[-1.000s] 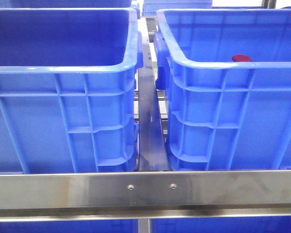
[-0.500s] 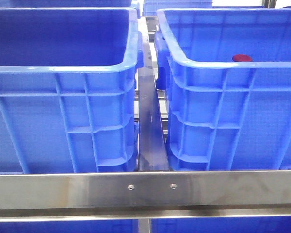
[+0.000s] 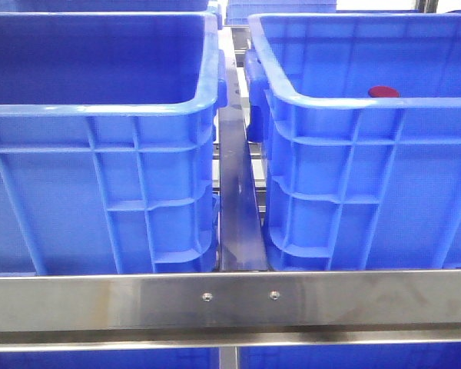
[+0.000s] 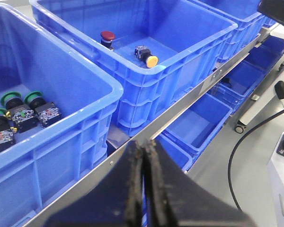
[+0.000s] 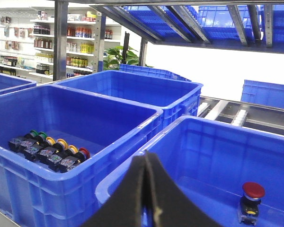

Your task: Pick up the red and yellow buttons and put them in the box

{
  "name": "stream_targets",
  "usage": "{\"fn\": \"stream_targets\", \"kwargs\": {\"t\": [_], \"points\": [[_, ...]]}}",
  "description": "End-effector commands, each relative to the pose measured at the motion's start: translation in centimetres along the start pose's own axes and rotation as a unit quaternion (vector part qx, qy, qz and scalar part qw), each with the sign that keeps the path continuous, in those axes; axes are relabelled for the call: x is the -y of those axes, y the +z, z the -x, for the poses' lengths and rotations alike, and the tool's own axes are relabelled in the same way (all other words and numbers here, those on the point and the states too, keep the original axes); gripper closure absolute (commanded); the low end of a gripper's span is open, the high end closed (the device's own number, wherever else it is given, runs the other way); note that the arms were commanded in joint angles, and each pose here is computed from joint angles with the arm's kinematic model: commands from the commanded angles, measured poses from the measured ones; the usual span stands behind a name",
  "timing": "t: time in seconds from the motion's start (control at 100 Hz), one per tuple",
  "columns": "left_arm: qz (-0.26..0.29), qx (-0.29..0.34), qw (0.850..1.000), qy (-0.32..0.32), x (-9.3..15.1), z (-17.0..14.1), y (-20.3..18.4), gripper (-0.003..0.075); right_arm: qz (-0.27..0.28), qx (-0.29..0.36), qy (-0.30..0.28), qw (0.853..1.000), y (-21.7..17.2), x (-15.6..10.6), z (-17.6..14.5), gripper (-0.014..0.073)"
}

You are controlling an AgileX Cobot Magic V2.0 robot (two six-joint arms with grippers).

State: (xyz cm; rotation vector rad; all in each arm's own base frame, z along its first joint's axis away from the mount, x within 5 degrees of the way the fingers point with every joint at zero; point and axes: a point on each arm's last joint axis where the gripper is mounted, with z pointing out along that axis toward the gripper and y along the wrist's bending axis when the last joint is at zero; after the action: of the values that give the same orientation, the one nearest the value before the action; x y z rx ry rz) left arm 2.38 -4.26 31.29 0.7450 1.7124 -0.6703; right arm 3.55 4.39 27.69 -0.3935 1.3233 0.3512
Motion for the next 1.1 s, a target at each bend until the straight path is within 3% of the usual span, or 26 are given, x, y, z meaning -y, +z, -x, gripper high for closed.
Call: {"fn": "stream_targets", "kwargs": {"t": [0.0,0.17,0.34,0.59,0.89,1.09], "points": [[0.000,0.039,0.999,-0.006,0.0,1.3,-0.2,0.0740,-0.003,0.013,0.005,1.000,0.1,0.1,0.9,0.0655],[0.023,0.027,0.999,0.024,-0.5,0.6,0.2,0.0740,-0.003,0.013,0.005,1.000,0.1,0.1,0.9,0.0655],[0.085,0.082,0.993,0.030,-1.5,0.6,0.8,0.0740,-0.003,0.013,0.005,1.000,0.1,0.1,0.9,0.0655],[0.196,0.168,0.966,0.018,-3.3,-1.4,1.1,0.0740,-0.003,0.013,0.005,1.000,0.1,0.1,0.9,0.0655],[0.328,0.154,0.932,-0.013,-4.8,-6.6,1.2,0.0740,-0.003,0.013,0.005,1.000,0.1,0.1,0.9,0.0655],[0.379,0.181,0.908,-0.005,-5.4,-10.1,1.5,0.0740,-0.003,0.013,0.005,1.000,0.1,0.1,0.9,0.0655]]}}
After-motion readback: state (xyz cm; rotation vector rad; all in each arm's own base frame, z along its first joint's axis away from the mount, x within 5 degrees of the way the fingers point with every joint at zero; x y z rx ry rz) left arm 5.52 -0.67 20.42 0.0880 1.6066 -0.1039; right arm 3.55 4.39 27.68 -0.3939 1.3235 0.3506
